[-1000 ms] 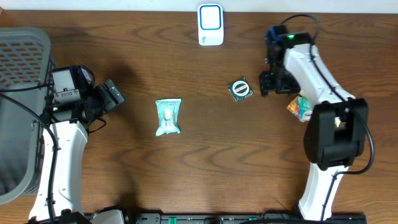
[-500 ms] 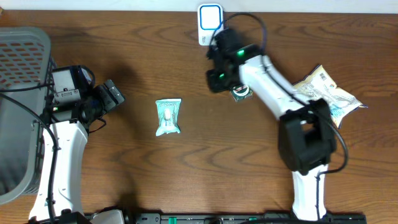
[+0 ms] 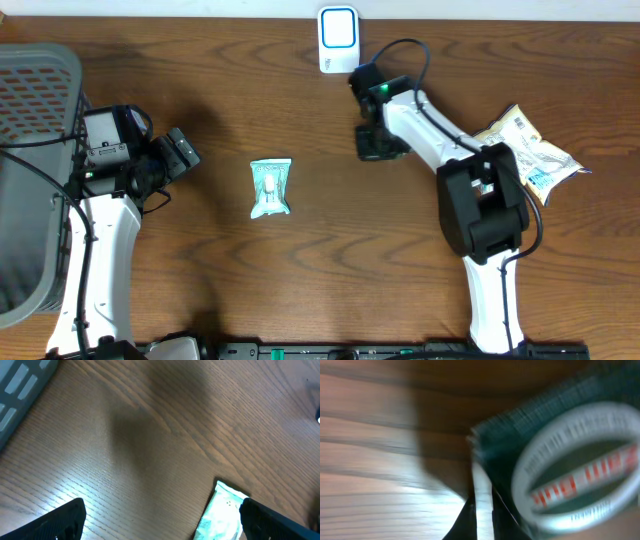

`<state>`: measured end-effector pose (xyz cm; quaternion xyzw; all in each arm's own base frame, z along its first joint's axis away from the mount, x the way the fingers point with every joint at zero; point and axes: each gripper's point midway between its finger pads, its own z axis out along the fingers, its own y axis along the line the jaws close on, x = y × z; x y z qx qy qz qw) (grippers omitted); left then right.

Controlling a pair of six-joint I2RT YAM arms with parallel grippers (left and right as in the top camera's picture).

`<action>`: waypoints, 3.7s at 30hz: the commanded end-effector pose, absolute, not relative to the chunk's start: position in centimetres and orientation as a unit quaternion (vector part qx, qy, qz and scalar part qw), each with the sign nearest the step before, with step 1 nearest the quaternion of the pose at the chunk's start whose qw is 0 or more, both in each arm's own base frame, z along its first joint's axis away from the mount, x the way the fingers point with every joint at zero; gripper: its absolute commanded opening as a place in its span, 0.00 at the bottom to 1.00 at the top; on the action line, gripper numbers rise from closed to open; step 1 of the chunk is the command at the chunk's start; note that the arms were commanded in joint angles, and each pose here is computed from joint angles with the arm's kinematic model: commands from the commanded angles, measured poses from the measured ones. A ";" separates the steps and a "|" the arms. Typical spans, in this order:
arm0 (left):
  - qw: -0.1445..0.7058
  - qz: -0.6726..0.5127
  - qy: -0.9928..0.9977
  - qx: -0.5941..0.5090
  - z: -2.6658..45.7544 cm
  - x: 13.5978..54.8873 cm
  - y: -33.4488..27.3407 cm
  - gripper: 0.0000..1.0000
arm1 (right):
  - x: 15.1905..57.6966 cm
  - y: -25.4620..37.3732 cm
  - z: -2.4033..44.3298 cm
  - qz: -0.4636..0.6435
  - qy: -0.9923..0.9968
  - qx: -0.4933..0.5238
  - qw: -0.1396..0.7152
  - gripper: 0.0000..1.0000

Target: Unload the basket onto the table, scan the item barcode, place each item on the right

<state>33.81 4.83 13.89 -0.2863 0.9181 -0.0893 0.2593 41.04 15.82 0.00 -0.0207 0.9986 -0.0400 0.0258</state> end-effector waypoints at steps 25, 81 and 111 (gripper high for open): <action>0.261 -0.083 0.919 -0.285 14.0 33.8 5.1 0.98 | 48.0 15.5 0.1 0.012 0.988 0.064 0.141 0.04; 0.261 -0.083 0.918 -0.285 14.0 33.8 5.2 0.98 | 32.0 39.5 2.1 0.247 0.959 -0.138 -0.006 0.70; 0.261 -0.083 0.918 -0.285 14.0 33.8 5.2 0.98 | 37.6 22.5 1.0 -0.100 0.981 -0.164 0.007 0.71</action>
